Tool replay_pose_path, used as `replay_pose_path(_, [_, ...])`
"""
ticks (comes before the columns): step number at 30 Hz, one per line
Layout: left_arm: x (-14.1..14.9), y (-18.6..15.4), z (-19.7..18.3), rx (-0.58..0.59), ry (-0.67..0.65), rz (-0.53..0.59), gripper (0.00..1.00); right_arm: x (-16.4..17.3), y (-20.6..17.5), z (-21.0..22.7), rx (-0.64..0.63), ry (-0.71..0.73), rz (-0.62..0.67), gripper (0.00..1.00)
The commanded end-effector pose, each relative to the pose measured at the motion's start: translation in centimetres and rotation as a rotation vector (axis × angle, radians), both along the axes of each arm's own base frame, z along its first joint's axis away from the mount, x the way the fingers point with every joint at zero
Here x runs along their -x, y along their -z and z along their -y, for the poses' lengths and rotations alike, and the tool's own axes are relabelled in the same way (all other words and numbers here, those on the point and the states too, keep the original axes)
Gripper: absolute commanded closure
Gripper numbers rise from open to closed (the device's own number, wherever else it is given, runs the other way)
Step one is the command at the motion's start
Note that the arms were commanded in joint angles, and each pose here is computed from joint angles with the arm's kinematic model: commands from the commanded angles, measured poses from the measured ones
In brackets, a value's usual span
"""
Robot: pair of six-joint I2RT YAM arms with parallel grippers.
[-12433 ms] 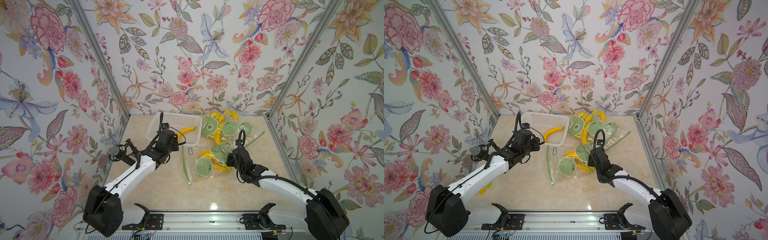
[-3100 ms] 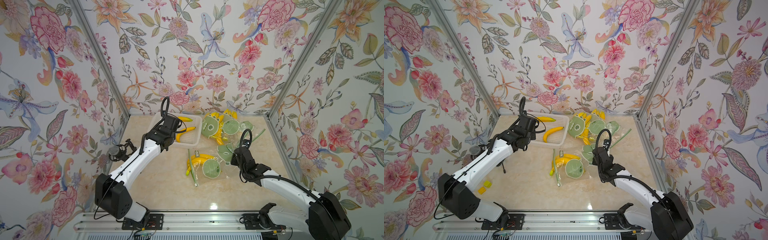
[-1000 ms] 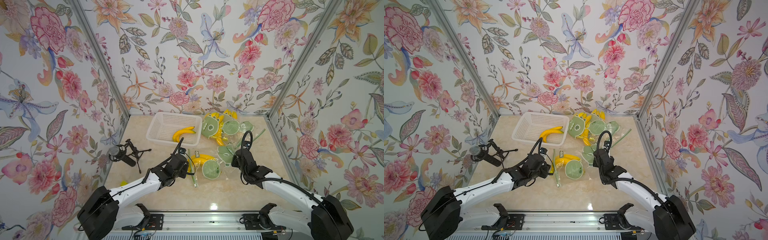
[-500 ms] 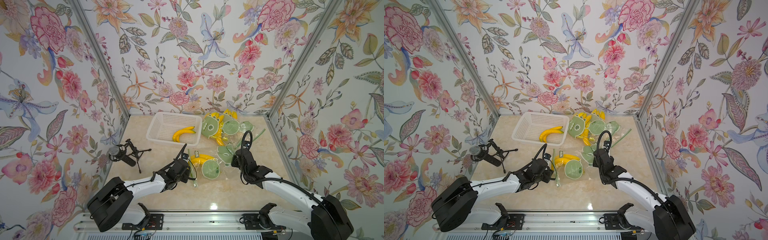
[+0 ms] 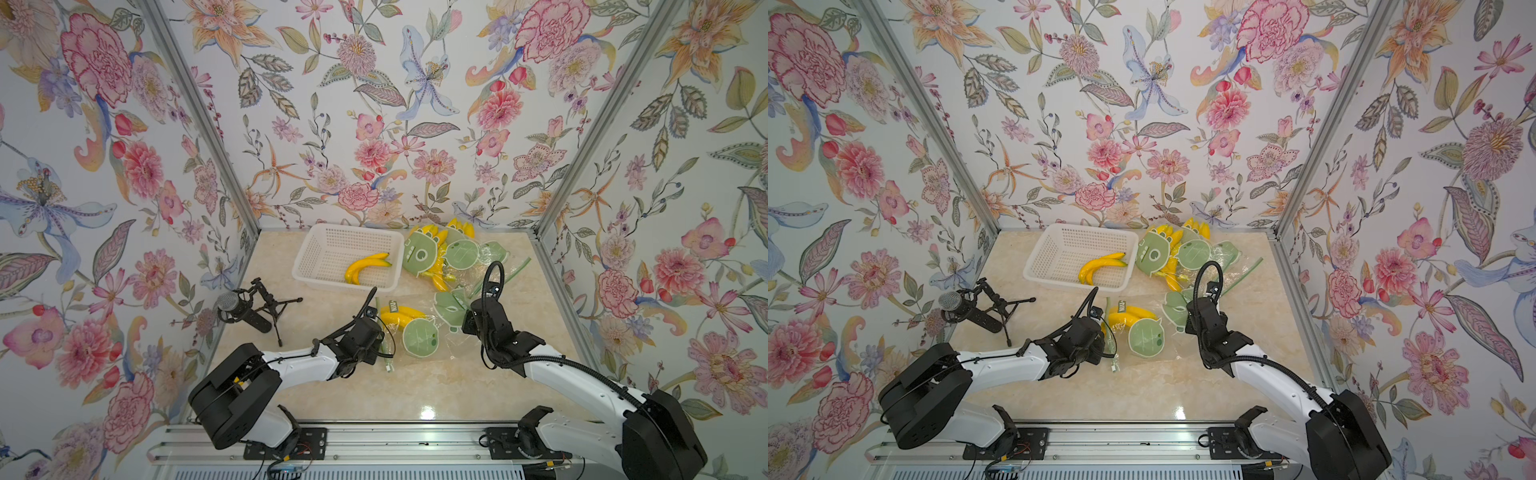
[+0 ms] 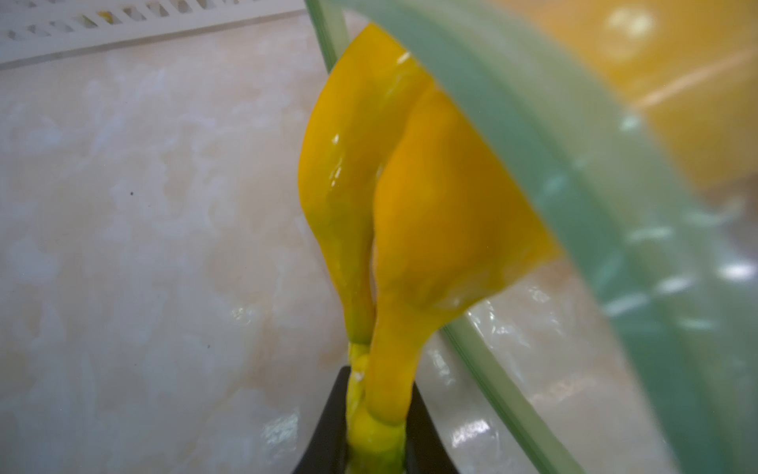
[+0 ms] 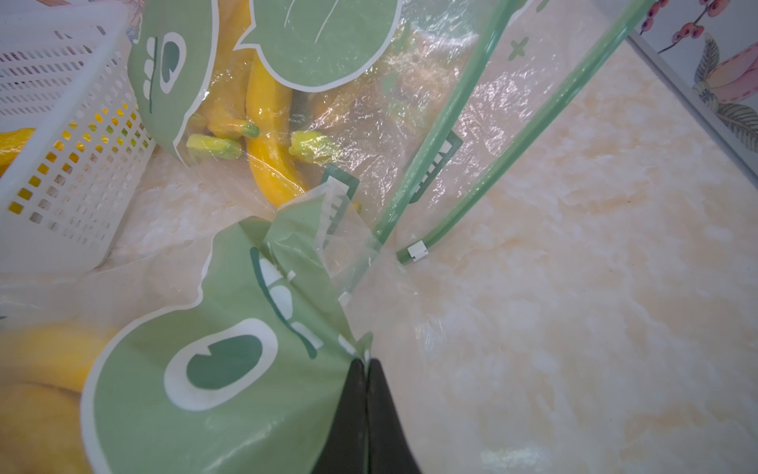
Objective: Open the zip-top bag and take out the banana
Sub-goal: Pick up the banana from the zipper food storage bag.
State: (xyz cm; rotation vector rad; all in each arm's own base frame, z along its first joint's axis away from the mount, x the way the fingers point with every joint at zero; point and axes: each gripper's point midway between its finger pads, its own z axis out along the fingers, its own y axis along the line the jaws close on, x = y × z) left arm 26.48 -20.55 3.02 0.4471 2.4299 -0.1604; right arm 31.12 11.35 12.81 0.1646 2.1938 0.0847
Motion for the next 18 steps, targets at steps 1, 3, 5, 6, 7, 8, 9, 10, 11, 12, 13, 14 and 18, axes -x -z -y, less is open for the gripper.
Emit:
replay_pose_path(1, [-0.8,-2.1,-1.3,-0.021,-0.098,0.064,0.92,-0.1,-1.5,0.1,-0.005,0.005,0.04,1.0])
replay_pose_path(3, [-0.7,-2.9,-2.1,-0.039,-0.131,0.085,0.93,0.0,-1.8,0.3,-0.002,0.007,0.05,1.0])
replay_pose_path(5, [-0.5,-4.0,-3.0,-0.046,-0.164,0.107,0.93,0.2,-2.3,0.7,0.006,0.013,0.06,1.0])
replay_pose_path(6, [-0.3,-4.5,-3.5,-0.047,-0.181,0.118,0.93,0.3,-2.5,0.9,0.013,0.015,0.064,1.0])
replay_pose_path(7, [-0.1,-5.1,-4.3,-0.057,-0.207,0.129,0.93,0.4,-2.6,1.1,0.018,0.021,0.066,1.0])
replay_pose_path(8, [0.1,-5.5,-5.1,-0.071,-0.235,0.136,0.93,0.5,-2.7,1.3,0.023,0.026,0.066,1.0])
replay_pose_path(9, [0.4,-6.0,-6.2,-0.087,-0.272,0.145,0.93,0.5,-2.9,1.6,0.026,0.033,0.07,1.0])
replay_pose_path(10, [0.7,-6.6,-7.1,-0.1,-0.302,0.153,0.94,0.7,-2.9,1.8,0.031,0.038,0.069,1.0])
replay_pose_path(11, [0.9,-7.2,-7.8,-0.108,-0.328,0.163,0.94,0.8,-3.0,2.0,0.033,0.043,0.071,1.0])
replay_pose_path(12, [1.0,-8.0,-8.5,-0.113,-0.356,0.177,0.94,0.9,-3.3,2.2,0.032,0.05,0.077,1.0])
replay_pose_path(13, [1.1,-9.0,-9.1,-0.112,-0.375,0.197,0.94,1.0,-3.5,2.4,0.034,0.056,0.082,1.0])
replay_pose_path(14, [1.1,-9.9,-9.5,-0.112,-0.389,0.214,0.93,1.1,-3.8,2.6,0.029,0.06,0.092,1.0])
replay_pose_path(18, [0.4,-14.9,-10.9,-0.131,-0.452,0.294,0.91,1.4,-5.2,3.0,0.026,0.06,0.117,1.0])
